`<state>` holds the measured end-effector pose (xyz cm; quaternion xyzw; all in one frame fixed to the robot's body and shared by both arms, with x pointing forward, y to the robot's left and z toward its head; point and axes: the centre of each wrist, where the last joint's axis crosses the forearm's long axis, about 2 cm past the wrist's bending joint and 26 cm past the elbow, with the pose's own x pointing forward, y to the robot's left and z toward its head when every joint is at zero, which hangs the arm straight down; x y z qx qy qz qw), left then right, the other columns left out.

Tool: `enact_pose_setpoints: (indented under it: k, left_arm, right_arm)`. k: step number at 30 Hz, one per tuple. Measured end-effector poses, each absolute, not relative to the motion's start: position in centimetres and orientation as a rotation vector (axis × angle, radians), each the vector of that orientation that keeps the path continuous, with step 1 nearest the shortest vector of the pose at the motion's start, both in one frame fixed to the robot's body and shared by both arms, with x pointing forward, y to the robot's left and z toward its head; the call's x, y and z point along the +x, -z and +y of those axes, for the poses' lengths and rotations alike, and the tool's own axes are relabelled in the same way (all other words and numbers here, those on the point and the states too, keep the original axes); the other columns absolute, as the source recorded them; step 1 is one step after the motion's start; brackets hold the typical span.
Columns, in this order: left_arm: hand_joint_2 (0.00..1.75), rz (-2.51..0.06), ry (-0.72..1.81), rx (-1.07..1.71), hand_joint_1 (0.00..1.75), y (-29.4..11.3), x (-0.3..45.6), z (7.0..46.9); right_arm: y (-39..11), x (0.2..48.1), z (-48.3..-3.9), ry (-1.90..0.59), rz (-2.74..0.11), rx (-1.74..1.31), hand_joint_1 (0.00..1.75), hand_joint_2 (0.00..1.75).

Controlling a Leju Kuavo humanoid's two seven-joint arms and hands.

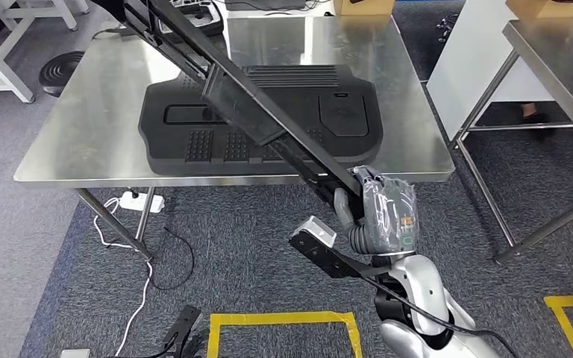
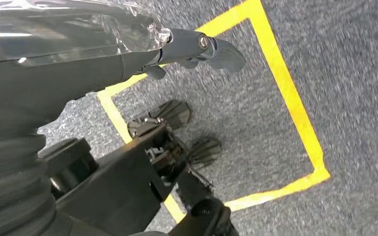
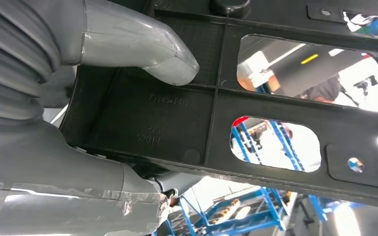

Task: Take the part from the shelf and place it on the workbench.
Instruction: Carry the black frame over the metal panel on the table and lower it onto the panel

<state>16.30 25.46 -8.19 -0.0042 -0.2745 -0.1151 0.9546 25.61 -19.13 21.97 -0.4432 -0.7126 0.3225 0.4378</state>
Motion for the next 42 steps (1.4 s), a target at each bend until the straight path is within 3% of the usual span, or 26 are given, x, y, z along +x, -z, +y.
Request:
enact_pose_setpoints:
  k: [42]
  left_arm:
    - [1.75,-0.559,0.228,0.005,0.0,8.4,15.8,25.8]
  right_arm:
    - [-23.6,26.9,-16.7,-0.839,-1.852,-0.988,1.64,1.75]
